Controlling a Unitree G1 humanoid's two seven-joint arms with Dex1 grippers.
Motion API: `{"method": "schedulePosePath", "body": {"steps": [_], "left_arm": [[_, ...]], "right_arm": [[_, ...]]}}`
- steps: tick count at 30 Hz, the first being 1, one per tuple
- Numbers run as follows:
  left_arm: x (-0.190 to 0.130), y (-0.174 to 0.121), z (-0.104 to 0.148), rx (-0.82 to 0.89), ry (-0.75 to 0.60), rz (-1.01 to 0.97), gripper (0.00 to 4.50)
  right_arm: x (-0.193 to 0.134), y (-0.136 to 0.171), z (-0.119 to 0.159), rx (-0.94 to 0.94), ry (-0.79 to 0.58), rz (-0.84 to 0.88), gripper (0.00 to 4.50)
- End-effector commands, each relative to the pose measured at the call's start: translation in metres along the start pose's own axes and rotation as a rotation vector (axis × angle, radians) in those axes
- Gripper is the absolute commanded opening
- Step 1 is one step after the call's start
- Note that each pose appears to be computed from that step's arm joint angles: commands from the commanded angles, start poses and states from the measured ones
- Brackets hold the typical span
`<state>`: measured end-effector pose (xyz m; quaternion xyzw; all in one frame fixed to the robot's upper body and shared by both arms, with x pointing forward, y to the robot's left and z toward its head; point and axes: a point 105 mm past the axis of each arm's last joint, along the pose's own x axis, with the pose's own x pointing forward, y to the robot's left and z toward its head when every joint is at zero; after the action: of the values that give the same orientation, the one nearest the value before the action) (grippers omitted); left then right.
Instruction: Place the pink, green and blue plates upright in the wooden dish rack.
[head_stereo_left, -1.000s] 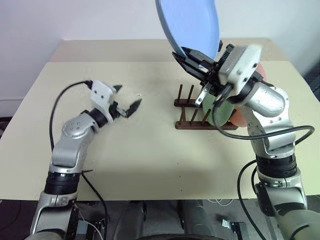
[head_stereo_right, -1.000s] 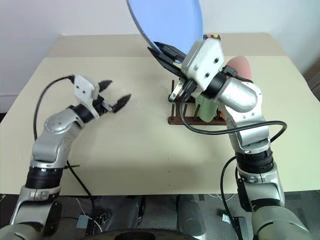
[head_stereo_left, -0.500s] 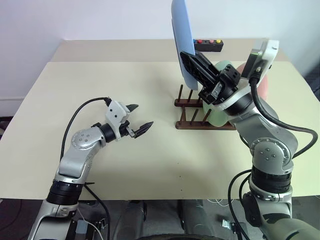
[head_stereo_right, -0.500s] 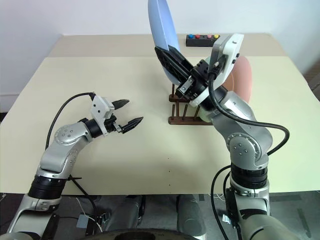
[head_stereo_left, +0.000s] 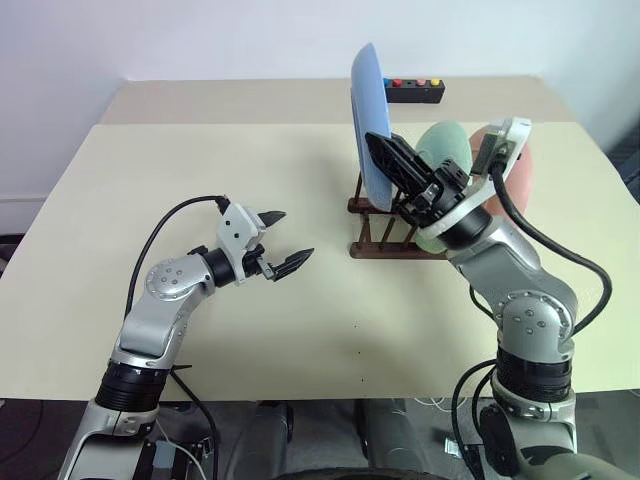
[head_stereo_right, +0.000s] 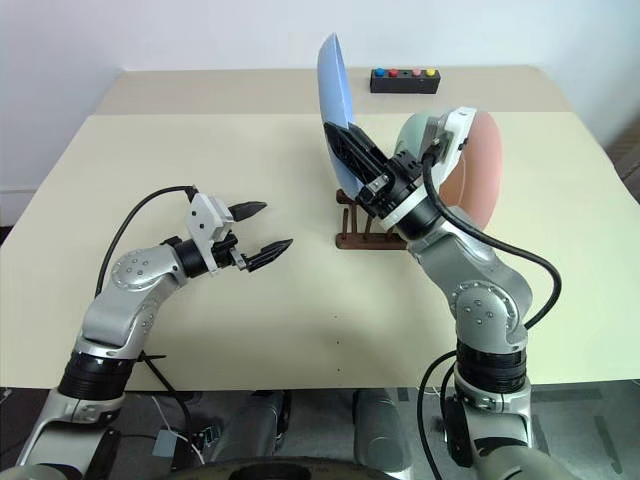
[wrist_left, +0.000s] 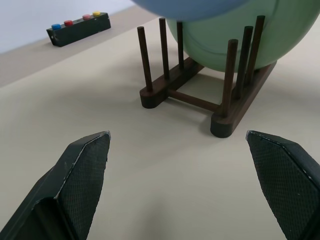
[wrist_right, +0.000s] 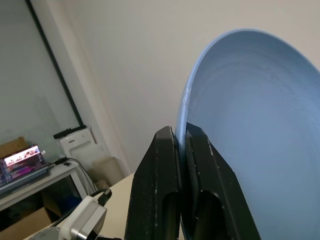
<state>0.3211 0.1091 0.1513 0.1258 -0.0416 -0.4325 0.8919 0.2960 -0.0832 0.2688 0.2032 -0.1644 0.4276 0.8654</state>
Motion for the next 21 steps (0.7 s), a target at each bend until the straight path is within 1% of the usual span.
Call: {"method": "schedulePosePath", "body": {"steps": [1,21], "left_arm": [[0.0,-0.003,0.011,0.034,-0.032,-0.007,4.46],[0.001,-0.002,0.01,0.046,-0.02,-0.002,4.46]], "right_arm": [[0.0,0.003,0.003,0.013,-0.026,0.007,0.0],[-0.009,-0.007,-0.009,0.062,-0.004,-0.074,0.0]]}}
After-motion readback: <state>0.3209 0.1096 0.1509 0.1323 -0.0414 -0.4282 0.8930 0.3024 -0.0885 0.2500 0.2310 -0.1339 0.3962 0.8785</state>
